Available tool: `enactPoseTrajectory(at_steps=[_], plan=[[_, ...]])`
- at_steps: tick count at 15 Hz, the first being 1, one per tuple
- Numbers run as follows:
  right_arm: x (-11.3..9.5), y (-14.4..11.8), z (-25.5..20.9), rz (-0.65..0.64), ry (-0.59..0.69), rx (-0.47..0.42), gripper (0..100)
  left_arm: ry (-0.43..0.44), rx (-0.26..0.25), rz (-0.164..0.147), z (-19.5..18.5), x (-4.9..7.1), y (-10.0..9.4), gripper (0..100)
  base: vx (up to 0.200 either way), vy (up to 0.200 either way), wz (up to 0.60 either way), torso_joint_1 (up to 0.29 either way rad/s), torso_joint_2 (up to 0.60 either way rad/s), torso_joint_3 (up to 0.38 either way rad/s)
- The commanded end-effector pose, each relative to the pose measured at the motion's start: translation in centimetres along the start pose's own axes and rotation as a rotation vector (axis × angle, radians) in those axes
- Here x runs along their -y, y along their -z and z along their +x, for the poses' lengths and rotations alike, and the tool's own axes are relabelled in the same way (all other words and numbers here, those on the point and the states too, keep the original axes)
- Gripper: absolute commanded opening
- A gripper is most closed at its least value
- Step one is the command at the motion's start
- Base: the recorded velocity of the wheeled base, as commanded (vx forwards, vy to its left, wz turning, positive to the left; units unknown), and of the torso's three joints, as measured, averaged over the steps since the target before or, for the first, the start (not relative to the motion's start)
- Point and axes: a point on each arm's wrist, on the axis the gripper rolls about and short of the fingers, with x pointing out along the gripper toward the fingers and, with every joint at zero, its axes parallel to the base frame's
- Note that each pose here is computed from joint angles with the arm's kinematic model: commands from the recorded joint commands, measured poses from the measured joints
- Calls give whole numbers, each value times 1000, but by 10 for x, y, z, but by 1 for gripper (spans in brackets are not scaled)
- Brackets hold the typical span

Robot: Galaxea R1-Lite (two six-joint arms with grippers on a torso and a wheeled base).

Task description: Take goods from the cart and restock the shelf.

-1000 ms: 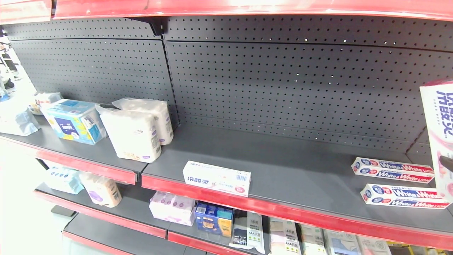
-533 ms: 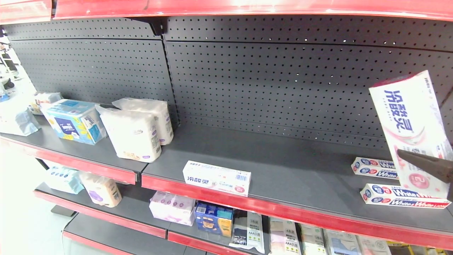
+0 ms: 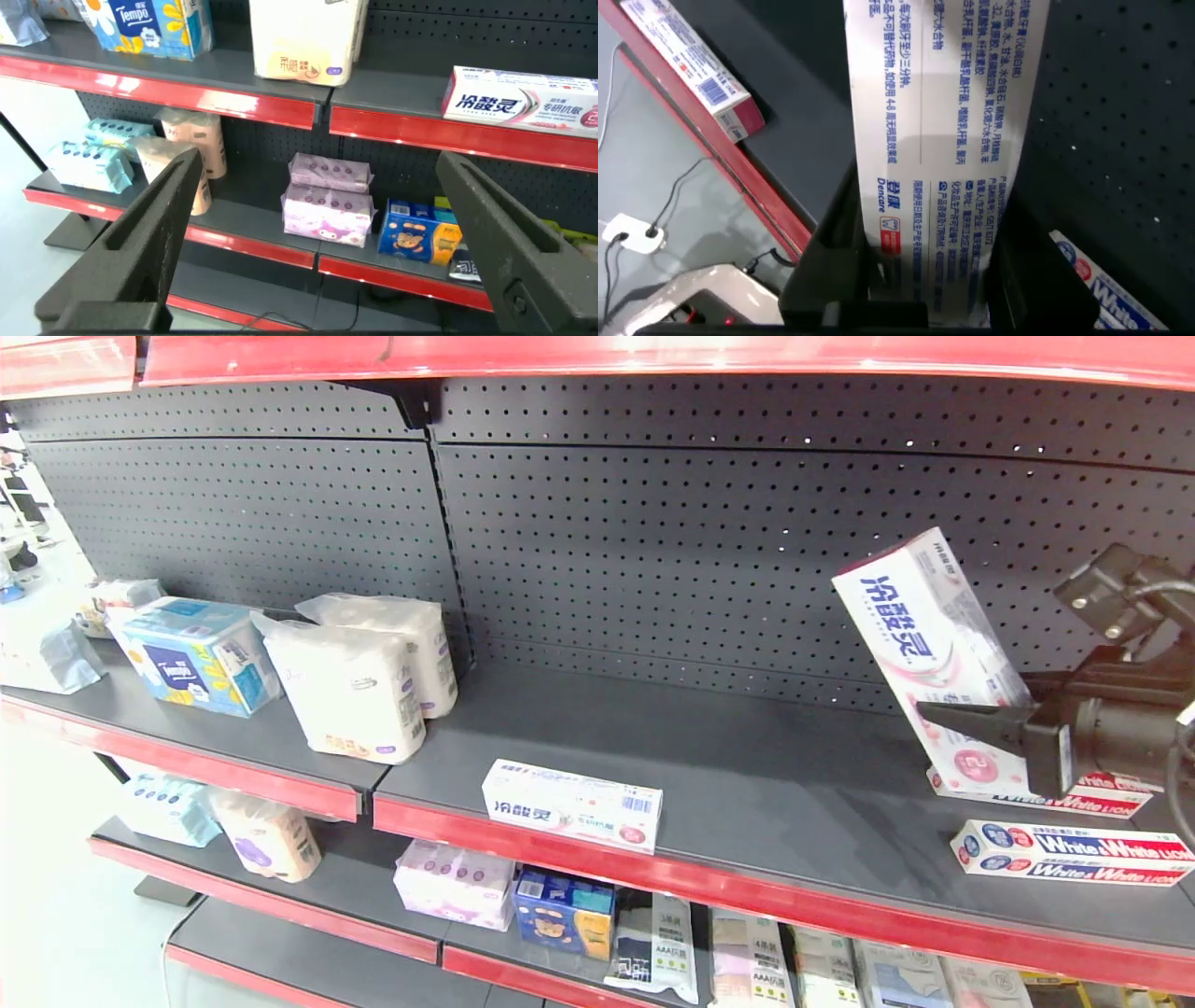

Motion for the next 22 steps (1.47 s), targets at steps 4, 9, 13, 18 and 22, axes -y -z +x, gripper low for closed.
enactPoseTrajectory(at_steps=[4, 9, 13, 18, 22], plan=[[5, 1, 54, -35, -101, -71, 0, -1, 0, 0, 0, 0, 0, 100, 0, 0, 0, 0, 0, 0], [13, 5, 91, -43, -173, -105, 0, -1, 0, 0, 0, 0, 0, 100, 0, 0, 0, 0, 0, 0], [31, 3, 114, -72, -148, -123, 0, -1, 0, 0, 0, 0, 0, 100, 0, 0, 0, 0, 0, 0], [26, -14, 135, -114, -201, -124, 0, -1, 0, 0, 0, 0, 0, 100, 0, 0, 0, 0, 0, 0], [35, -18, 132, -67, -164, -103, 0, -1, 0, 0, 0, 0, 0, 100, 0, 0, 0, 0, 0, 0]])
